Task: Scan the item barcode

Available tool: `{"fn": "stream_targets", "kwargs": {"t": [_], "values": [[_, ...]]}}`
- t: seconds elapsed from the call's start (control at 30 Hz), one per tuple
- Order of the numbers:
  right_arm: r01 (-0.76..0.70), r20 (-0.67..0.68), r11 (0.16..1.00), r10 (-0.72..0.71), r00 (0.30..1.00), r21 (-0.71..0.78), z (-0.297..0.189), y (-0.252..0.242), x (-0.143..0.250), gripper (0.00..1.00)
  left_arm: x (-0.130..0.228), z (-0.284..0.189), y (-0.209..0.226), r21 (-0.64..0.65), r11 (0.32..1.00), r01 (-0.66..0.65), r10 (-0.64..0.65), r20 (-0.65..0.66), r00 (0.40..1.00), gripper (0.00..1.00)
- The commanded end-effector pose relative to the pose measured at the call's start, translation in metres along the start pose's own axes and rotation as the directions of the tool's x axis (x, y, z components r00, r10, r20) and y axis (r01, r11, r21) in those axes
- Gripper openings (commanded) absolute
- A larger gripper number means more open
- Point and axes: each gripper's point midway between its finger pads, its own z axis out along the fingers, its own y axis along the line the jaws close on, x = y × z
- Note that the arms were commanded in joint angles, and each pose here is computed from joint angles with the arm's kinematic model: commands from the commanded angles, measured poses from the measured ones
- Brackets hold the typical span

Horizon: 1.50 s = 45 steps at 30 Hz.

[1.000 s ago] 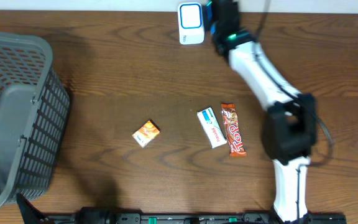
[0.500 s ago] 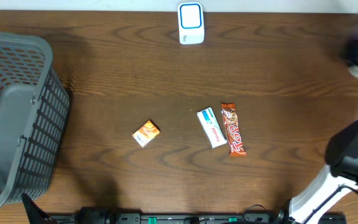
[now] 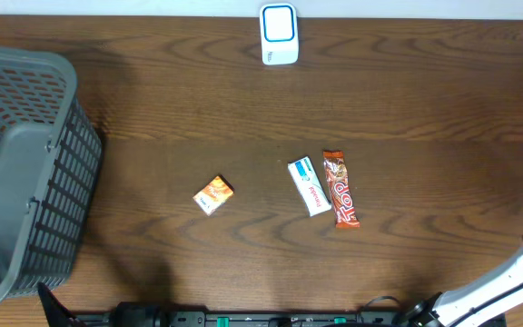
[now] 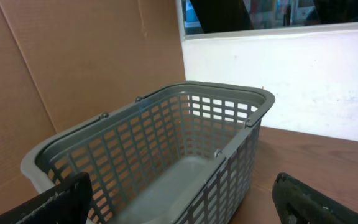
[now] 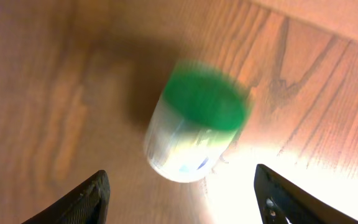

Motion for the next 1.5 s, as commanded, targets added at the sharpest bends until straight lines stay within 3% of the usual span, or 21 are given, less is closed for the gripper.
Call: {"fn": "stream_targets", "kwargs": {"t": [0.0, 0.17, 0.5, 0.6, 0.73, 0.97, 1.17, 1.23, 1.47], "values": [[-0.02, -0.117, 0.999, 0.016, 0.993, -0.035, 0.042, 0.006, 0.019, 0.67, 0.0, -0.001, 0.002, -0.011, 1.0, 0.002, -0.002, -0.002, 1.0, 0.93], [-0.022, -0.156, 0.999, 0.018, 0.988, -0.027, 0.067, 0.009, 0.028, 0.68, 0.0, -0.001, 0.002, -0.011, 1.0, 0.002, -0.002, -0.002, 1.0, 0.93], [-0.026, -0.162, 0.997, 0.015, 0.987, -0.067, 0.069, 0.018, 0.029, 0.72, 0.004, -0.001, 0.001, -0.009, 1.0, -0.006, 0.006, -0.014, 1.0, 0.93], [-0.031, -0.185, 0.994, 0.011, 0.983, -0.105, 0.068, 0.025, 0.033, 0.83, 0.004, -0.001, 0.001, -0.009, 1.0, -0.007, 0.006, -0.015, 1.0, 0.93], [-0.043, -0.242, 0.971, -0.016, 0.97, -0.234, 0.053, 0.053, 0.045, 0.89, 0.004, -0.001, 0.001, -0.009, 1.0, -0.007, 0.006, -0.015, 1.0, 0.93], [0.059, -0.21, 0.937, -0.139, 0.968, -0.345, 0.003, 0.105, 0.065, 0.89, 0.012, -0.001, 0.0, -0.005, 1.0, -0.026, 0.026, -0.047, 0.999, 0.93], [0.35, -0.136, 0.819, -0.452, 0.881, -0.455, -0.068, 0.196, 0.149, 0.88, 0.034, -0.003, -0.001, 0.009, 0.997, -0.075, 0.075, -0.13, 0.989, 0.93], [0.448, -0.163, 0.76, -0.574, 0.802, -0.472, -0.087, 0.22, 0.206, 0.88, 0.037, -0.004, -0.001, 0.012, 0.996, -0.083, 0.084, -0.144, 0.986, 0.93], [0.681, -0.13, 0.536, -0.823, 0.553, -0.499, -0.122, 0.255, 0.335, 0.89, 0.044, -0.005, -0.001, 0.018, 0.995, -0.098, 0.099, -0.169, 0.981, 0.93]]}}
